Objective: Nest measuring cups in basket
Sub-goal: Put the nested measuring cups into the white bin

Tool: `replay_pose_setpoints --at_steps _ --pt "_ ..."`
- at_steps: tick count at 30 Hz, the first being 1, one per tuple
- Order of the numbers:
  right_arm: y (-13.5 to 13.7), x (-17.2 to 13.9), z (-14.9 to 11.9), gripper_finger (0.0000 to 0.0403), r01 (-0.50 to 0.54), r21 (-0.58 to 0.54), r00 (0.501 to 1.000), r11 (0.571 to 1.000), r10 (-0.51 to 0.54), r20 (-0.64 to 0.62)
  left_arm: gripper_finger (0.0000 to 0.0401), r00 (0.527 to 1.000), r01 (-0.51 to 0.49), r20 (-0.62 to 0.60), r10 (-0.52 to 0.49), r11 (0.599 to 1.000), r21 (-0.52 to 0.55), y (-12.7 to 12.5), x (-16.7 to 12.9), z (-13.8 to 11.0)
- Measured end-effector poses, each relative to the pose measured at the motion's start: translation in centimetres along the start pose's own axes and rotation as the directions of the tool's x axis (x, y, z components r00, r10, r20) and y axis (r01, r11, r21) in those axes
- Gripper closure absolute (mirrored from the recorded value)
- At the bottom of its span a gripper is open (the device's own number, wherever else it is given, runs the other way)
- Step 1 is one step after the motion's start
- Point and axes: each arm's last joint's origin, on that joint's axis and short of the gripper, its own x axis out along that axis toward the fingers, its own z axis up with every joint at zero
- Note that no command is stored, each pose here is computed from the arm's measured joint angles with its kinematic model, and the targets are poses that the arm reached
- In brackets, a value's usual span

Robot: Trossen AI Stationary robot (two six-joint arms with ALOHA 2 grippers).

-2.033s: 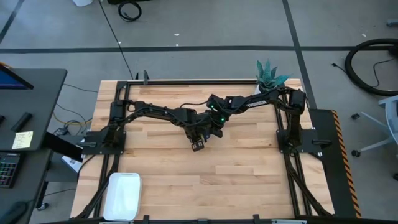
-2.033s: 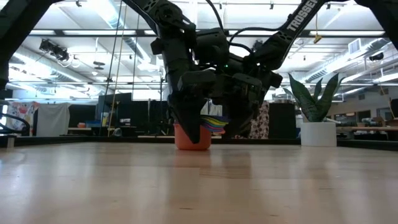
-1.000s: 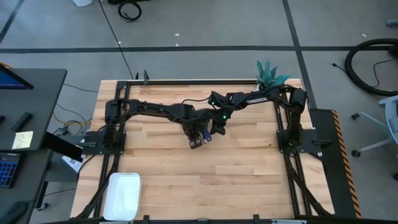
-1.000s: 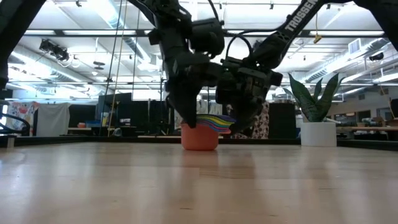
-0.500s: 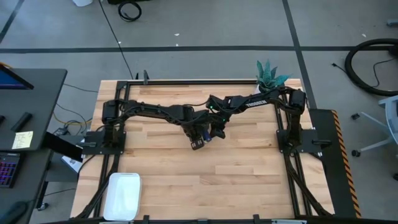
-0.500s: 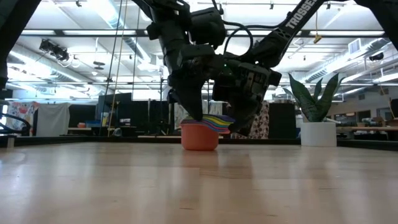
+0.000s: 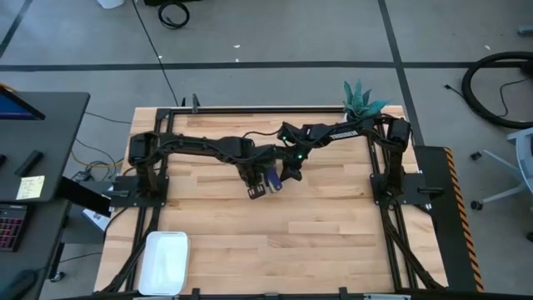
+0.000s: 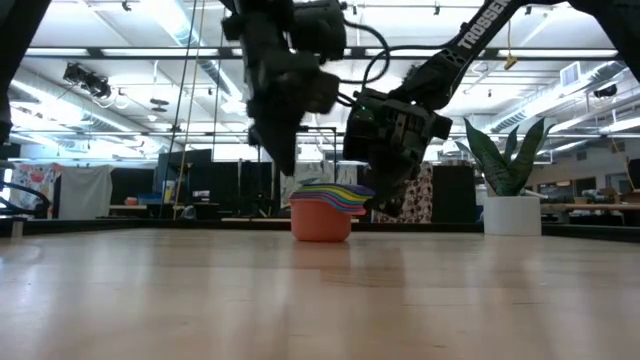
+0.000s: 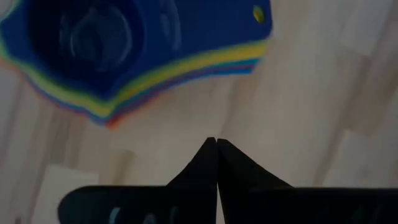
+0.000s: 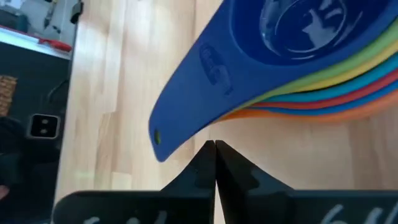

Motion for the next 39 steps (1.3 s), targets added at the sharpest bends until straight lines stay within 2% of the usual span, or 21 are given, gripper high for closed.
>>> replay_pose_setpoints --at_steps 11,19,22,27,35,39 --pt "-1.2 -1.2 -0.5 0.0333 0.002 0.116 1.0 0.993 -0.001 -0.007 0.0401 0.998 0.013 0.064 -0.011 0.999 -0.033 -0.7 -5.5 -1.5" --pt "-1.5 -1.6 -0.9 0.0268 0.004 0.143 1.0 0.99 -0.001 -0.023 0.0399 0.999 0.003 0.044 -0.001 0.999 -0.035 -0.9 -6.4 -2.2" --pt "-1.3 -1.6 -0.8 0.0246 -0.061 0.138 0.998 0.989 0.063 -0.01 0.0398 0.999 -0.001 0.034 0.002 0.999 -0.037 -0.9 -6.5 -2.3" --pt "-0.8 -1.7 -0.5 0.0224 -0.255 0.125 0.967 0.959 0.254 0.024 0.0397 1.0 -0.005 0.019 0.006 0.999 -0.04 -0.9 -6.5 -2.5" --pt "-1.0 -1.8 -0.3 0.0225 -0.222 0.108 0.975 0.969 0.219 0.038 0.0396 1.0 -0.014 -0.003 0.014 0.992 -0.126 -0.8 -6.5 -2.7" --pt "-1.3 -2.3 -0.3 0.0229 -0.308 0.113 0.951 0.945 0.302 0.061 0.0398 0.999 -0.036 -0.045 0.028 0.981 -0.191 -0.7 -6.5 -3.1"
